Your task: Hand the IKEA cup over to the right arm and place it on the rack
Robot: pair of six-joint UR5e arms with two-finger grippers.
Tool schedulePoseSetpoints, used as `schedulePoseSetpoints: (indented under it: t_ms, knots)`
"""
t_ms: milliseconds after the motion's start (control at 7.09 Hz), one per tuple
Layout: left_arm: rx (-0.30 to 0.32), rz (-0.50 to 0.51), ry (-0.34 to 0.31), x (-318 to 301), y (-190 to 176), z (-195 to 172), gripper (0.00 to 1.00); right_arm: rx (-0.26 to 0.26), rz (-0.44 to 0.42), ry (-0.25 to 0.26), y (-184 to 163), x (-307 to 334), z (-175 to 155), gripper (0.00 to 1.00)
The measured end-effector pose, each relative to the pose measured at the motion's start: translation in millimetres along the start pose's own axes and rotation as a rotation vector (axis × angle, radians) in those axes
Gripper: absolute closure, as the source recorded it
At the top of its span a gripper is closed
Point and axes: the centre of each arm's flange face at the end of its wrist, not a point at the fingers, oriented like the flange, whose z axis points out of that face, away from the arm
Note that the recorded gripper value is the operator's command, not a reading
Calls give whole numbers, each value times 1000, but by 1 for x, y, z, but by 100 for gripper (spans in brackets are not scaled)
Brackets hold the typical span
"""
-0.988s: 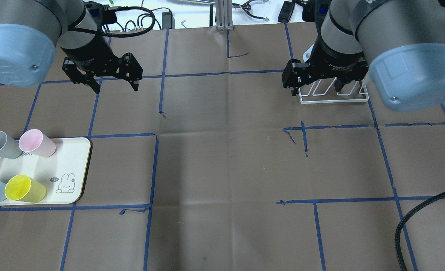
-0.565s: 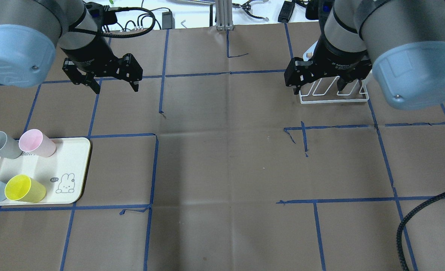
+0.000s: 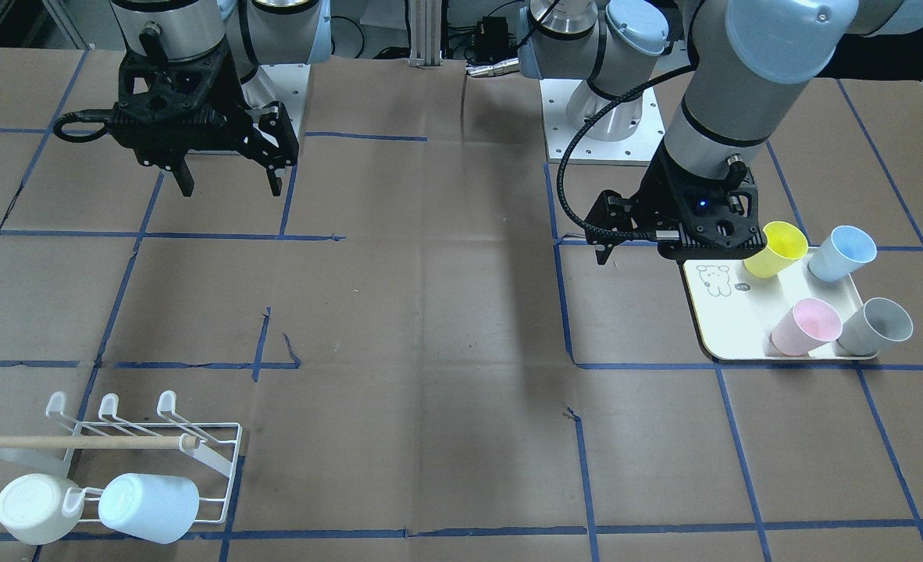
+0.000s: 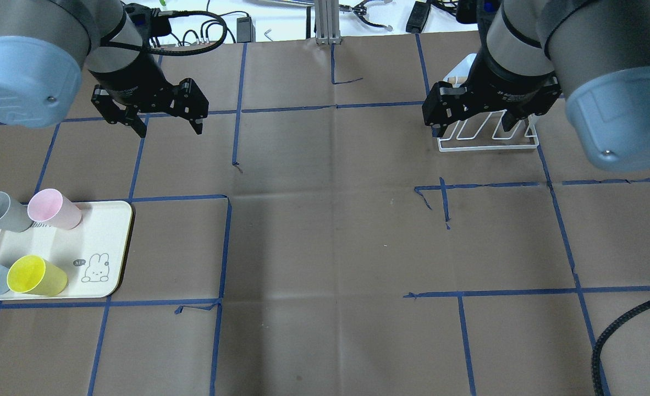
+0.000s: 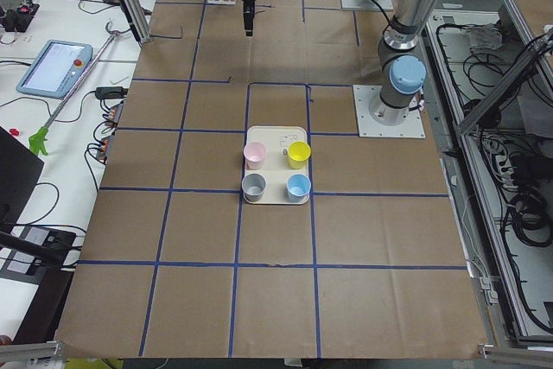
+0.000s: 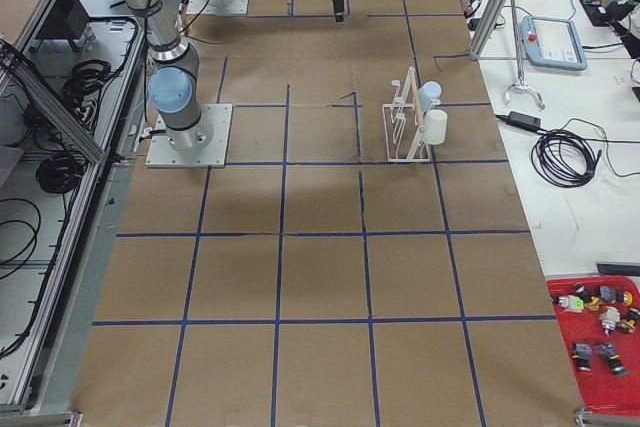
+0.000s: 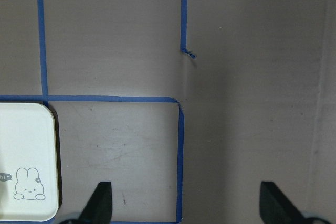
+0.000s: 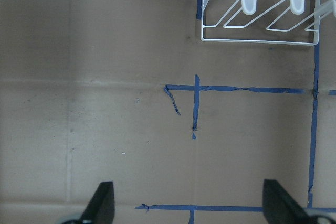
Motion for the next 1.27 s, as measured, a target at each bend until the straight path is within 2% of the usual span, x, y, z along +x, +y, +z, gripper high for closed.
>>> schedulePoseSetpoints:
  t_ms: [1270]
  knots:
    - [-2,0,0,0,0,1,0,7,-3,-10,-2,-1,-3,0]
